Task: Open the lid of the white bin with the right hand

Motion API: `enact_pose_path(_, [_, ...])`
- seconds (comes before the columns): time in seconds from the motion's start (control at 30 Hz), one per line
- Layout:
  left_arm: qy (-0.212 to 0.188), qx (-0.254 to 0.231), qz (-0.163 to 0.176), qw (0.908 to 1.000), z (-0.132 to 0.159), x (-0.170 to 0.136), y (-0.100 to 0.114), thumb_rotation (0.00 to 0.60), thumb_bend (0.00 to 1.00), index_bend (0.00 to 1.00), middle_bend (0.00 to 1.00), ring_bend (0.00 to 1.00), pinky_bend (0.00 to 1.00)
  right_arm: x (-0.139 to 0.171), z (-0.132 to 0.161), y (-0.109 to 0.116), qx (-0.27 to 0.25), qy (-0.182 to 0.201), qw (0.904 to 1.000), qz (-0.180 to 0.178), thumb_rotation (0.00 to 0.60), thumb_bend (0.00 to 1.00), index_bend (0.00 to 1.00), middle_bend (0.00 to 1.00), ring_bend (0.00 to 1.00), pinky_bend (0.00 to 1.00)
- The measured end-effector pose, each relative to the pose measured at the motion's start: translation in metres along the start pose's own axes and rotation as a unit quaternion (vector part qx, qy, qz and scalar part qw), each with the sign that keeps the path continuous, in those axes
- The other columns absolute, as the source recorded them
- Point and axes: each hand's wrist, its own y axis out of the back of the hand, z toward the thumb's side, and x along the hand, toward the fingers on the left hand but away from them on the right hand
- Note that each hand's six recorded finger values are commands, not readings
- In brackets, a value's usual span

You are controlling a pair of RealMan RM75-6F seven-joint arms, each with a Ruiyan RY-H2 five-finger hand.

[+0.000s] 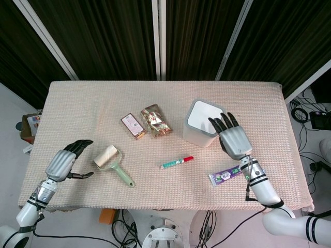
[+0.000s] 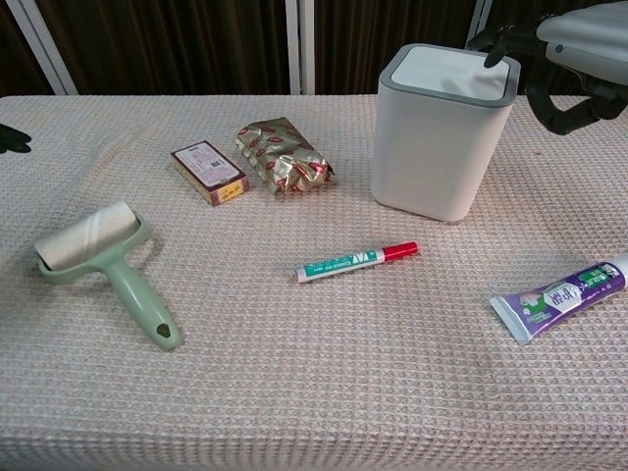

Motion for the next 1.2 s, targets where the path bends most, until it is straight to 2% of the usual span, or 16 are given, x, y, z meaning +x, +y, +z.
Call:
enact_pose_path(0.43, [0.002,0.001,-0.002,1.0,-0.002,0.001,-0.002,0.46,0.13,0.12,0.12,0.11,0.23,0.0,0.0,-0.013,-0.015,-0.001,0.9995,0.026,0.6,0.72,0.0,0.39,0.0,0.0])
enact_pose_path(0.7, [0.004,0.0,-0.002,1.0,-0.004,0.0,-0.002,0.459,0.13,0.12,0.12,0.11,0.22,0.0,0.002,-0.022,-0.023,0.003,0.9987,0.046,0.6,0.68,0.0,0.47,0.0,0.0])
enact_pose_path(0.83, [0.003,0.0,-0.001,1.0,-0.003,0.001,-0.002,0.461,0.13,0.12,0.12,0.11,0.22,0.001,0.001,-0.024,-0.025,0.002,0.9985,0.048,0.6,0.68,0.0,0.47,0.0,0.0])
enact_pose_path(0.9, [0.003,0.0,-0.001,1.0,-0.003,0.001,-0.002,0.462,0.13,0.12,0.12,0.11,0.22,0.0,0.001,-0.021,-0.026,0.001,0.9988,0.041,0.6,0.68,0.0,0.44,0.0,0.0])
enact_pose_path(1.0, [0.004,0.0,-0.001,1.0,-0.003,0.001,-0.001,0.462,0.13,0.12,0.12,0.11,0.22,0.0,0.0,-0.013,-0.032,0.0,0.9993,0.019,0.6,0.67,0.0,0.29,0.0,0.0])
enact_pose_path(1.03, [0.003,0.0,0.0,1.0,-0.003,0.001,-0.001,0.462,0.13,0.12,0.12,0.11,0.22,0.0,0.0,-0.01,-0.036,0.0,0.9993,0.011,0.6,0.66,0.0,0.18,0.0,0.0])
enact_pose_path(1.13, [0.003,0.0,0.003,1.0,-0.003,0.001,0.0,0.462,0.13,0.12,0.12,0.11,0.22,0.002,-0.001,0.004,-0.056,0.003,0.9982,-0.023,0.6,0.54,0.0,0.01,0.0,0.0])
enact_pose_path(1.2, [0.003,0.001,0.006,1.0,-0.003,0.001,0.002,0.462,0.13,0.12,0.12,0.11,0.22,0.007,-0.004,0.015,-0.072,0.007,0.9957,-0.058,0.6,0.48,0.0,0.0,0.0,0.0])
